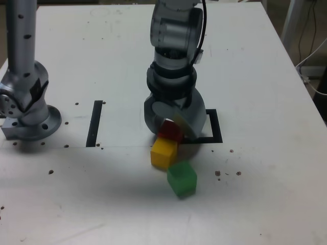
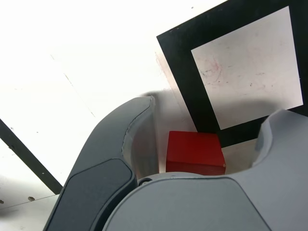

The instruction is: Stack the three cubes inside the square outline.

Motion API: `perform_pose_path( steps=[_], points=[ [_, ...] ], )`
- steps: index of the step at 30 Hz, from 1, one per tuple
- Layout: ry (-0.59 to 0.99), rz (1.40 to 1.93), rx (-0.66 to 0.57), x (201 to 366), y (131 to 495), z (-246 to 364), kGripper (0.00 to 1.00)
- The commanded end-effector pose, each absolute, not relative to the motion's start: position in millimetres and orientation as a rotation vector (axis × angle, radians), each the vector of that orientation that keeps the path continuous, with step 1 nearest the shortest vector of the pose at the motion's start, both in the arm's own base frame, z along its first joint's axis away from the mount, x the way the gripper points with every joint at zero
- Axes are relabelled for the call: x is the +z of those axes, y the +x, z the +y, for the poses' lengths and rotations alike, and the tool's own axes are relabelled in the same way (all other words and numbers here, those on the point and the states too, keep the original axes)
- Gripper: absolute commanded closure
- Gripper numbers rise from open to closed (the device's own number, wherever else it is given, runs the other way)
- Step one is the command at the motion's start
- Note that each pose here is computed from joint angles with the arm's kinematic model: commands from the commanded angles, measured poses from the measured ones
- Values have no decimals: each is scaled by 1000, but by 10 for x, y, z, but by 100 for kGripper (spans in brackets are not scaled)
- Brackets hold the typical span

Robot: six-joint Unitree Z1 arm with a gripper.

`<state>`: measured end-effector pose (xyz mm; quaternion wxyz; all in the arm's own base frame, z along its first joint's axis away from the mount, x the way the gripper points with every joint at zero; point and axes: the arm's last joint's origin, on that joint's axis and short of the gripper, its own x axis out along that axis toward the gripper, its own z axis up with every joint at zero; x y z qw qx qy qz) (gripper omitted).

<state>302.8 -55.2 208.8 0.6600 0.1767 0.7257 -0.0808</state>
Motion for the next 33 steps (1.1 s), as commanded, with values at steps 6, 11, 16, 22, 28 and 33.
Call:
perform_pose_path(
  steps=[6, 11, 16, 22, 28, 33],
  points=[
    [400, 1652, -188, 2061, 3036, -563, 64],
    [400, 1654, -189, 2057, 3031, -562, 64],
    [399, 1656, -189, 2058, 3027, -562, 64],
    [385, 1657, -170, 2096, 3022, -558, 64],
    [318, 1630, -109, 2208, 3102, -506, 63],
    [216, 1610, -44, 2251, 3201, -417, 63]
  ],
)
